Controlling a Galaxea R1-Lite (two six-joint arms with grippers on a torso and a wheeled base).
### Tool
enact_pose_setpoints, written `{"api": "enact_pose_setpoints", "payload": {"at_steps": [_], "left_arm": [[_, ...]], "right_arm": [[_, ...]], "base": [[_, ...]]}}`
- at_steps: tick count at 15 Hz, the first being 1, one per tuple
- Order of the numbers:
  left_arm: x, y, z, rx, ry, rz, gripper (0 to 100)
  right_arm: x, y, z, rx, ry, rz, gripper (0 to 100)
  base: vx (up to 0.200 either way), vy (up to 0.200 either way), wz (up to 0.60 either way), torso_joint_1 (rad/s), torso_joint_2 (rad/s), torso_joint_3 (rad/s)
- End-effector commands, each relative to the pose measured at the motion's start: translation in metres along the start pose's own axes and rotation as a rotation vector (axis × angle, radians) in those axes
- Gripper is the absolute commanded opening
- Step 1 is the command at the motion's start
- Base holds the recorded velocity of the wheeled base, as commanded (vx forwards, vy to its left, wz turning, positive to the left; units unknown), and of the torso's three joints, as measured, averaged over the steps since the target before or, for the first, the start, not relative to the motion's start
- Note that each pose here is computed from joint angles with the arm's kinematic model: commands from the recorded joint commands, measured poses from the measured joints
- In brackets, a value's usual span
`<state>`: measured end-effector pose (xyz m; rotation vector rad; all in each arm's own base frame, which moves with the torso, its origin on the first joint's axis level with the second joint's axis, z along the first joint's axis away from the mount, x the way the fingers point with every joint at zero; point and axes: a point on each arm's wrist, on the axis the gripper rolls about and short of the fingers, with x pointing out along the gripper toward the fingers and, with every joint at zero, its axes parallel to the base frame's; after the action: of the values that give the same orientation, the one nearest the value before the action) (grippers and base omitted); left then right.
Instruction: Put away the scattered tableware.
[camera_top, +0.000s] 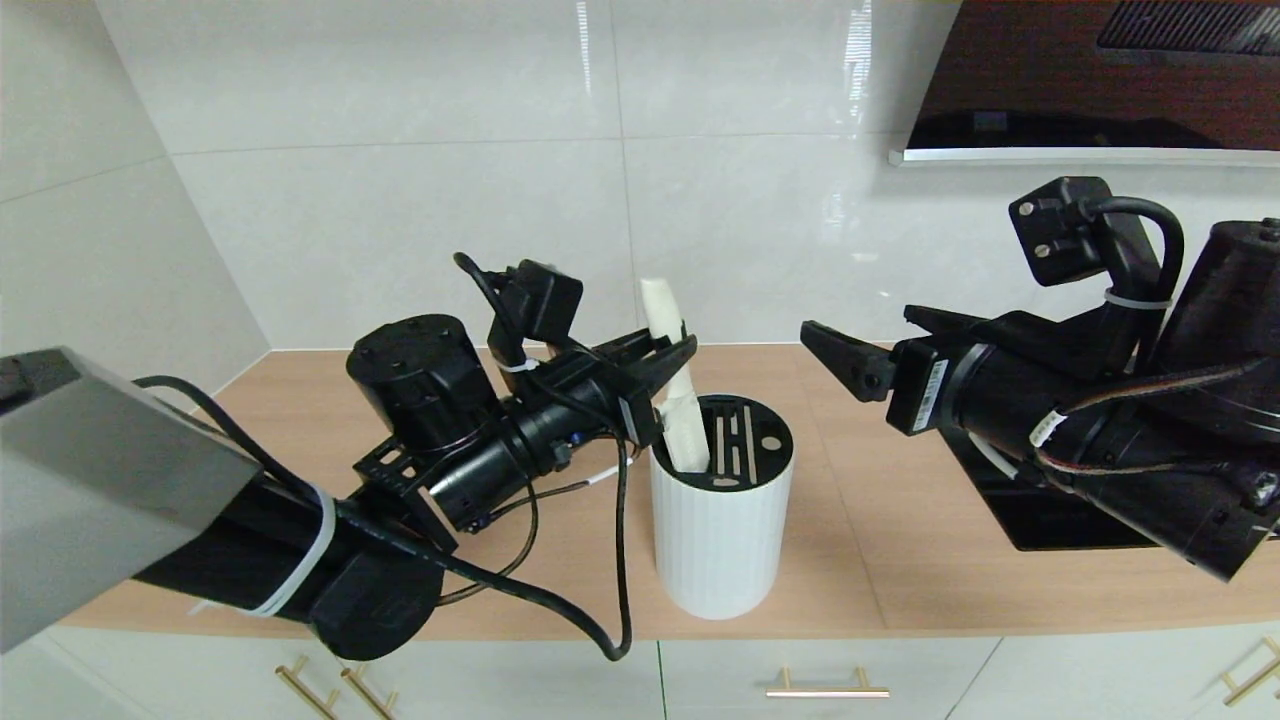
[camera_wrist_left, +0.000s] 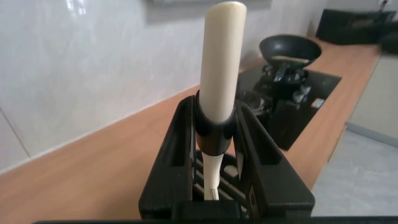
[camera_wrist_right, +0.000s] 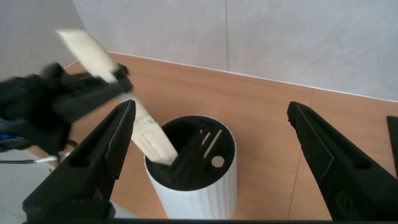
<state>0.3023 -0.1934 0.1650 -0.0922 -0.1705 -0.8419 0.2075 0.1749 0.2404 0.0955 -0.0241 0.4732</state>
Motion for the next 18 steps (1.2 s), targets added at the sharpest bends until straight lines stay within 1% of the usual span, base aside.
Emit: {"api": "enact_pose_setpoints", "payload": {"at_steps": [1,3,7,13,14,15,17,18], "left_arm": [[0.007,0.000,-0.022,-0.016,0.048,-0.005,0],[0.012,-0.002,-0.036,-0.026,0.075,-0.002,0],[0.017,0.000,-0.049,-0.033,0.098,0.014,0],[0.017,0.000,-0.050,-0.034,0.100,0.014,0],[0.017,0.000,-0.049,-0.032,0.098,0.015,100],[0.017,-0.001,-0.046,-0.029,0.083,0.025,100],[0.021,-0.001,-0.037,-0.008,-0.001,0.053,100],[0.021,-0.002,-0.032,-0.002,-0.035,0.065,100]], "right_arm": [[0.002,0.000,-0.002,-0.001,0.007,0.000,100],[0.003,0.001,-0.004,-0.003,0.014,0.001,100],[0.005,0.001,-0.007,-0.007,0.025,-0.001,100],[0.006,0.001,-0.008,-0.008,0.028,-0.001,100],[0.006,0.001,-0.009,-0.009,0.029,-0.002,100],[0.006,0.001,-0.009,-0.009,0.029,-0.002,100],[0.006,0.001,-0.009,-0.009,0.030,-0.002,100],[0.006,0.001,-0.010,-0.009,0.032,-0.002,100]], "base": [[0.000,0.000,0.00,0.000,0.00,0.000],[0.000,0.000,0.00,0.000,0.00,0.000],[0.000,0.000,0.00,0.000,0.00,0.000],[0.000,0.000,0.00,0.000,0.00,0.000],[0.000,0.000,0.00,0.000,0.00,0.000],[0.000,0.000,0.00,0.000,0.00,0.000],[0.000,0.000,0.00,0.000,0.00,0.000],[0.000,0.000,0.00,0.000,0.00,0.000]]}}
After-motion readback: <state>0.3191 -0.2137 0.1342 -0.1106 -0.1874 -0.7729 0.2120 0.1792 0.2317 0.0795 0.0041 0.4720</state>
